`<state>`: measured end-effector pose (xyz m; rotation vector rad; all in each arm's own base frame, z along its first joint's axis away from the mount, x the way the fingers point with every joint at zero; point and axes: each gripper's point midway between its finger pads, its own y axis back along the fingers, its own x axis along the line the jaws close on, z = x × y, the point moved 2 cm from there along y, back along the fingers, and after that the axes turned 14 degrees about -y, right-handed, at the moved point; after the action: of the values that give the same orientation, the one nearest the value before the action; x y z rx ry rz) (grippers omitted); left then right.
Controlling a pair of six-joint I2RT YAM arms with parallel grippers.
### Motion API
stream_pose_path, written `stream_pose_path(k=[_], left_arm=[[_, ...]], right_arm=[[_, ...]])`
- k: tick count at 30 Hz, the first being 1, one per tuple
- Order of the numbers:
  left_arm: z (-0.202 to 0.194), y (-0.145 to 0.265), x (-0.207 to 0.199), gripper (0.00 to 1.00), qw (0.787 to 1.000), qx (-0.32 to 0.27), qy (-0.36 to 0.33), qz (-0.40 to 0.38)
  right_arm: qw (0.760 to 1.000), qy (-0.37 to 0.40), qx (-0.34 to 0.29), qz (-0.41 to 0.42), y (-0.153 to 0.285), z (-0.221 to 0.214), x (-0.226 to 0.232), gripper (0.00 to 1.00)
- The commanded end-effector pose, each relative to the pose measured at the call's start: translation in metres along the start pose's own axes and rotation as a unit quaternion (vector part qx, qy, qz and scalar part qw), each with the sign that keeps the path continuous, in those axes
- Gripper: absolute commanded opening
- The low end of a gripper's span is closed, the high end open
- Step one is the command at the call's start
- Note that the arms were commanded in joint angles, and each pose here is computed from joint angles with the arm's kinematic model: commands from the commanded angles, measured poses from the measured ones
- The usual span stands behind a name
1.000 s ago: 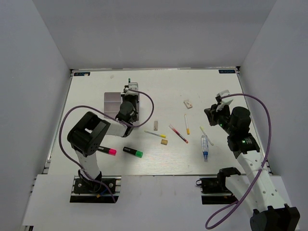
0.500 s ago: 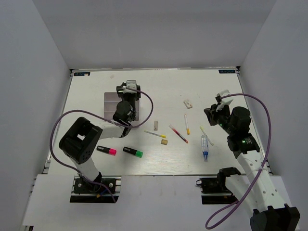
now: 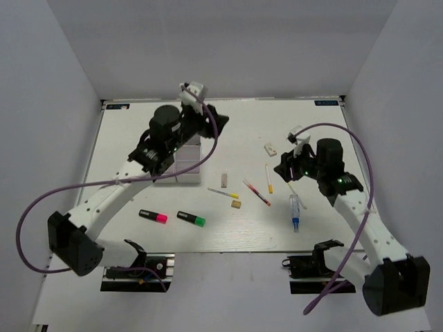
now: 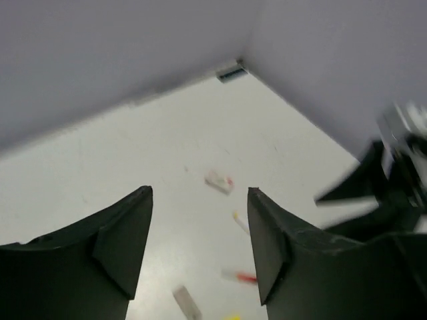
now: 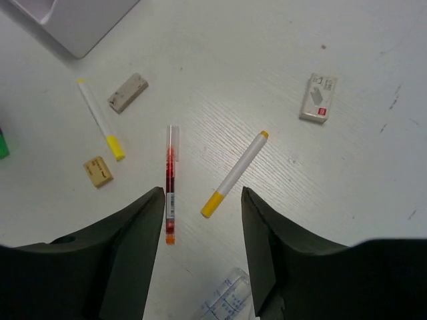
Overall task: Sort the stationery into containers
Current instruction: Place the pen in the storage box, then pick up the pen from the center of the board.
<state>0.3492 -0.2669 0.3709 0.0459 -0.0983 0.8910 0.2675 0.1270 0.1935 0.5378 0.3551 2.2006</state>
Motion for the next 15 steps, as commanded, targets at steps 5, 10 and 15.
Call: stream_pose_path(k=[5, 10, 15], left_arm=[[-0.152, 0.103, -0.032, 0.88, 0.972, 0.211, 0.101, -0.01], [-0.156, 0.122, -0.032, 0.93, 0.968, 0.204, 0.145, 0.016], [-0.162, 0.13, -0.03, 0.93, 0.952, 0.219, 0.208, 0.059]], right_arm=[[0.996, 0.007, 0.089, -0.031, -0.048, 0.005, -0.017, 0.58], [0.992, 0.015, 0.12, -0.018, -0.07, -0.005, -0.012, 0.58], [0.973, 0.081, 0.213, 0.034, -0.099, -0.031, 0.006, 0.52]])
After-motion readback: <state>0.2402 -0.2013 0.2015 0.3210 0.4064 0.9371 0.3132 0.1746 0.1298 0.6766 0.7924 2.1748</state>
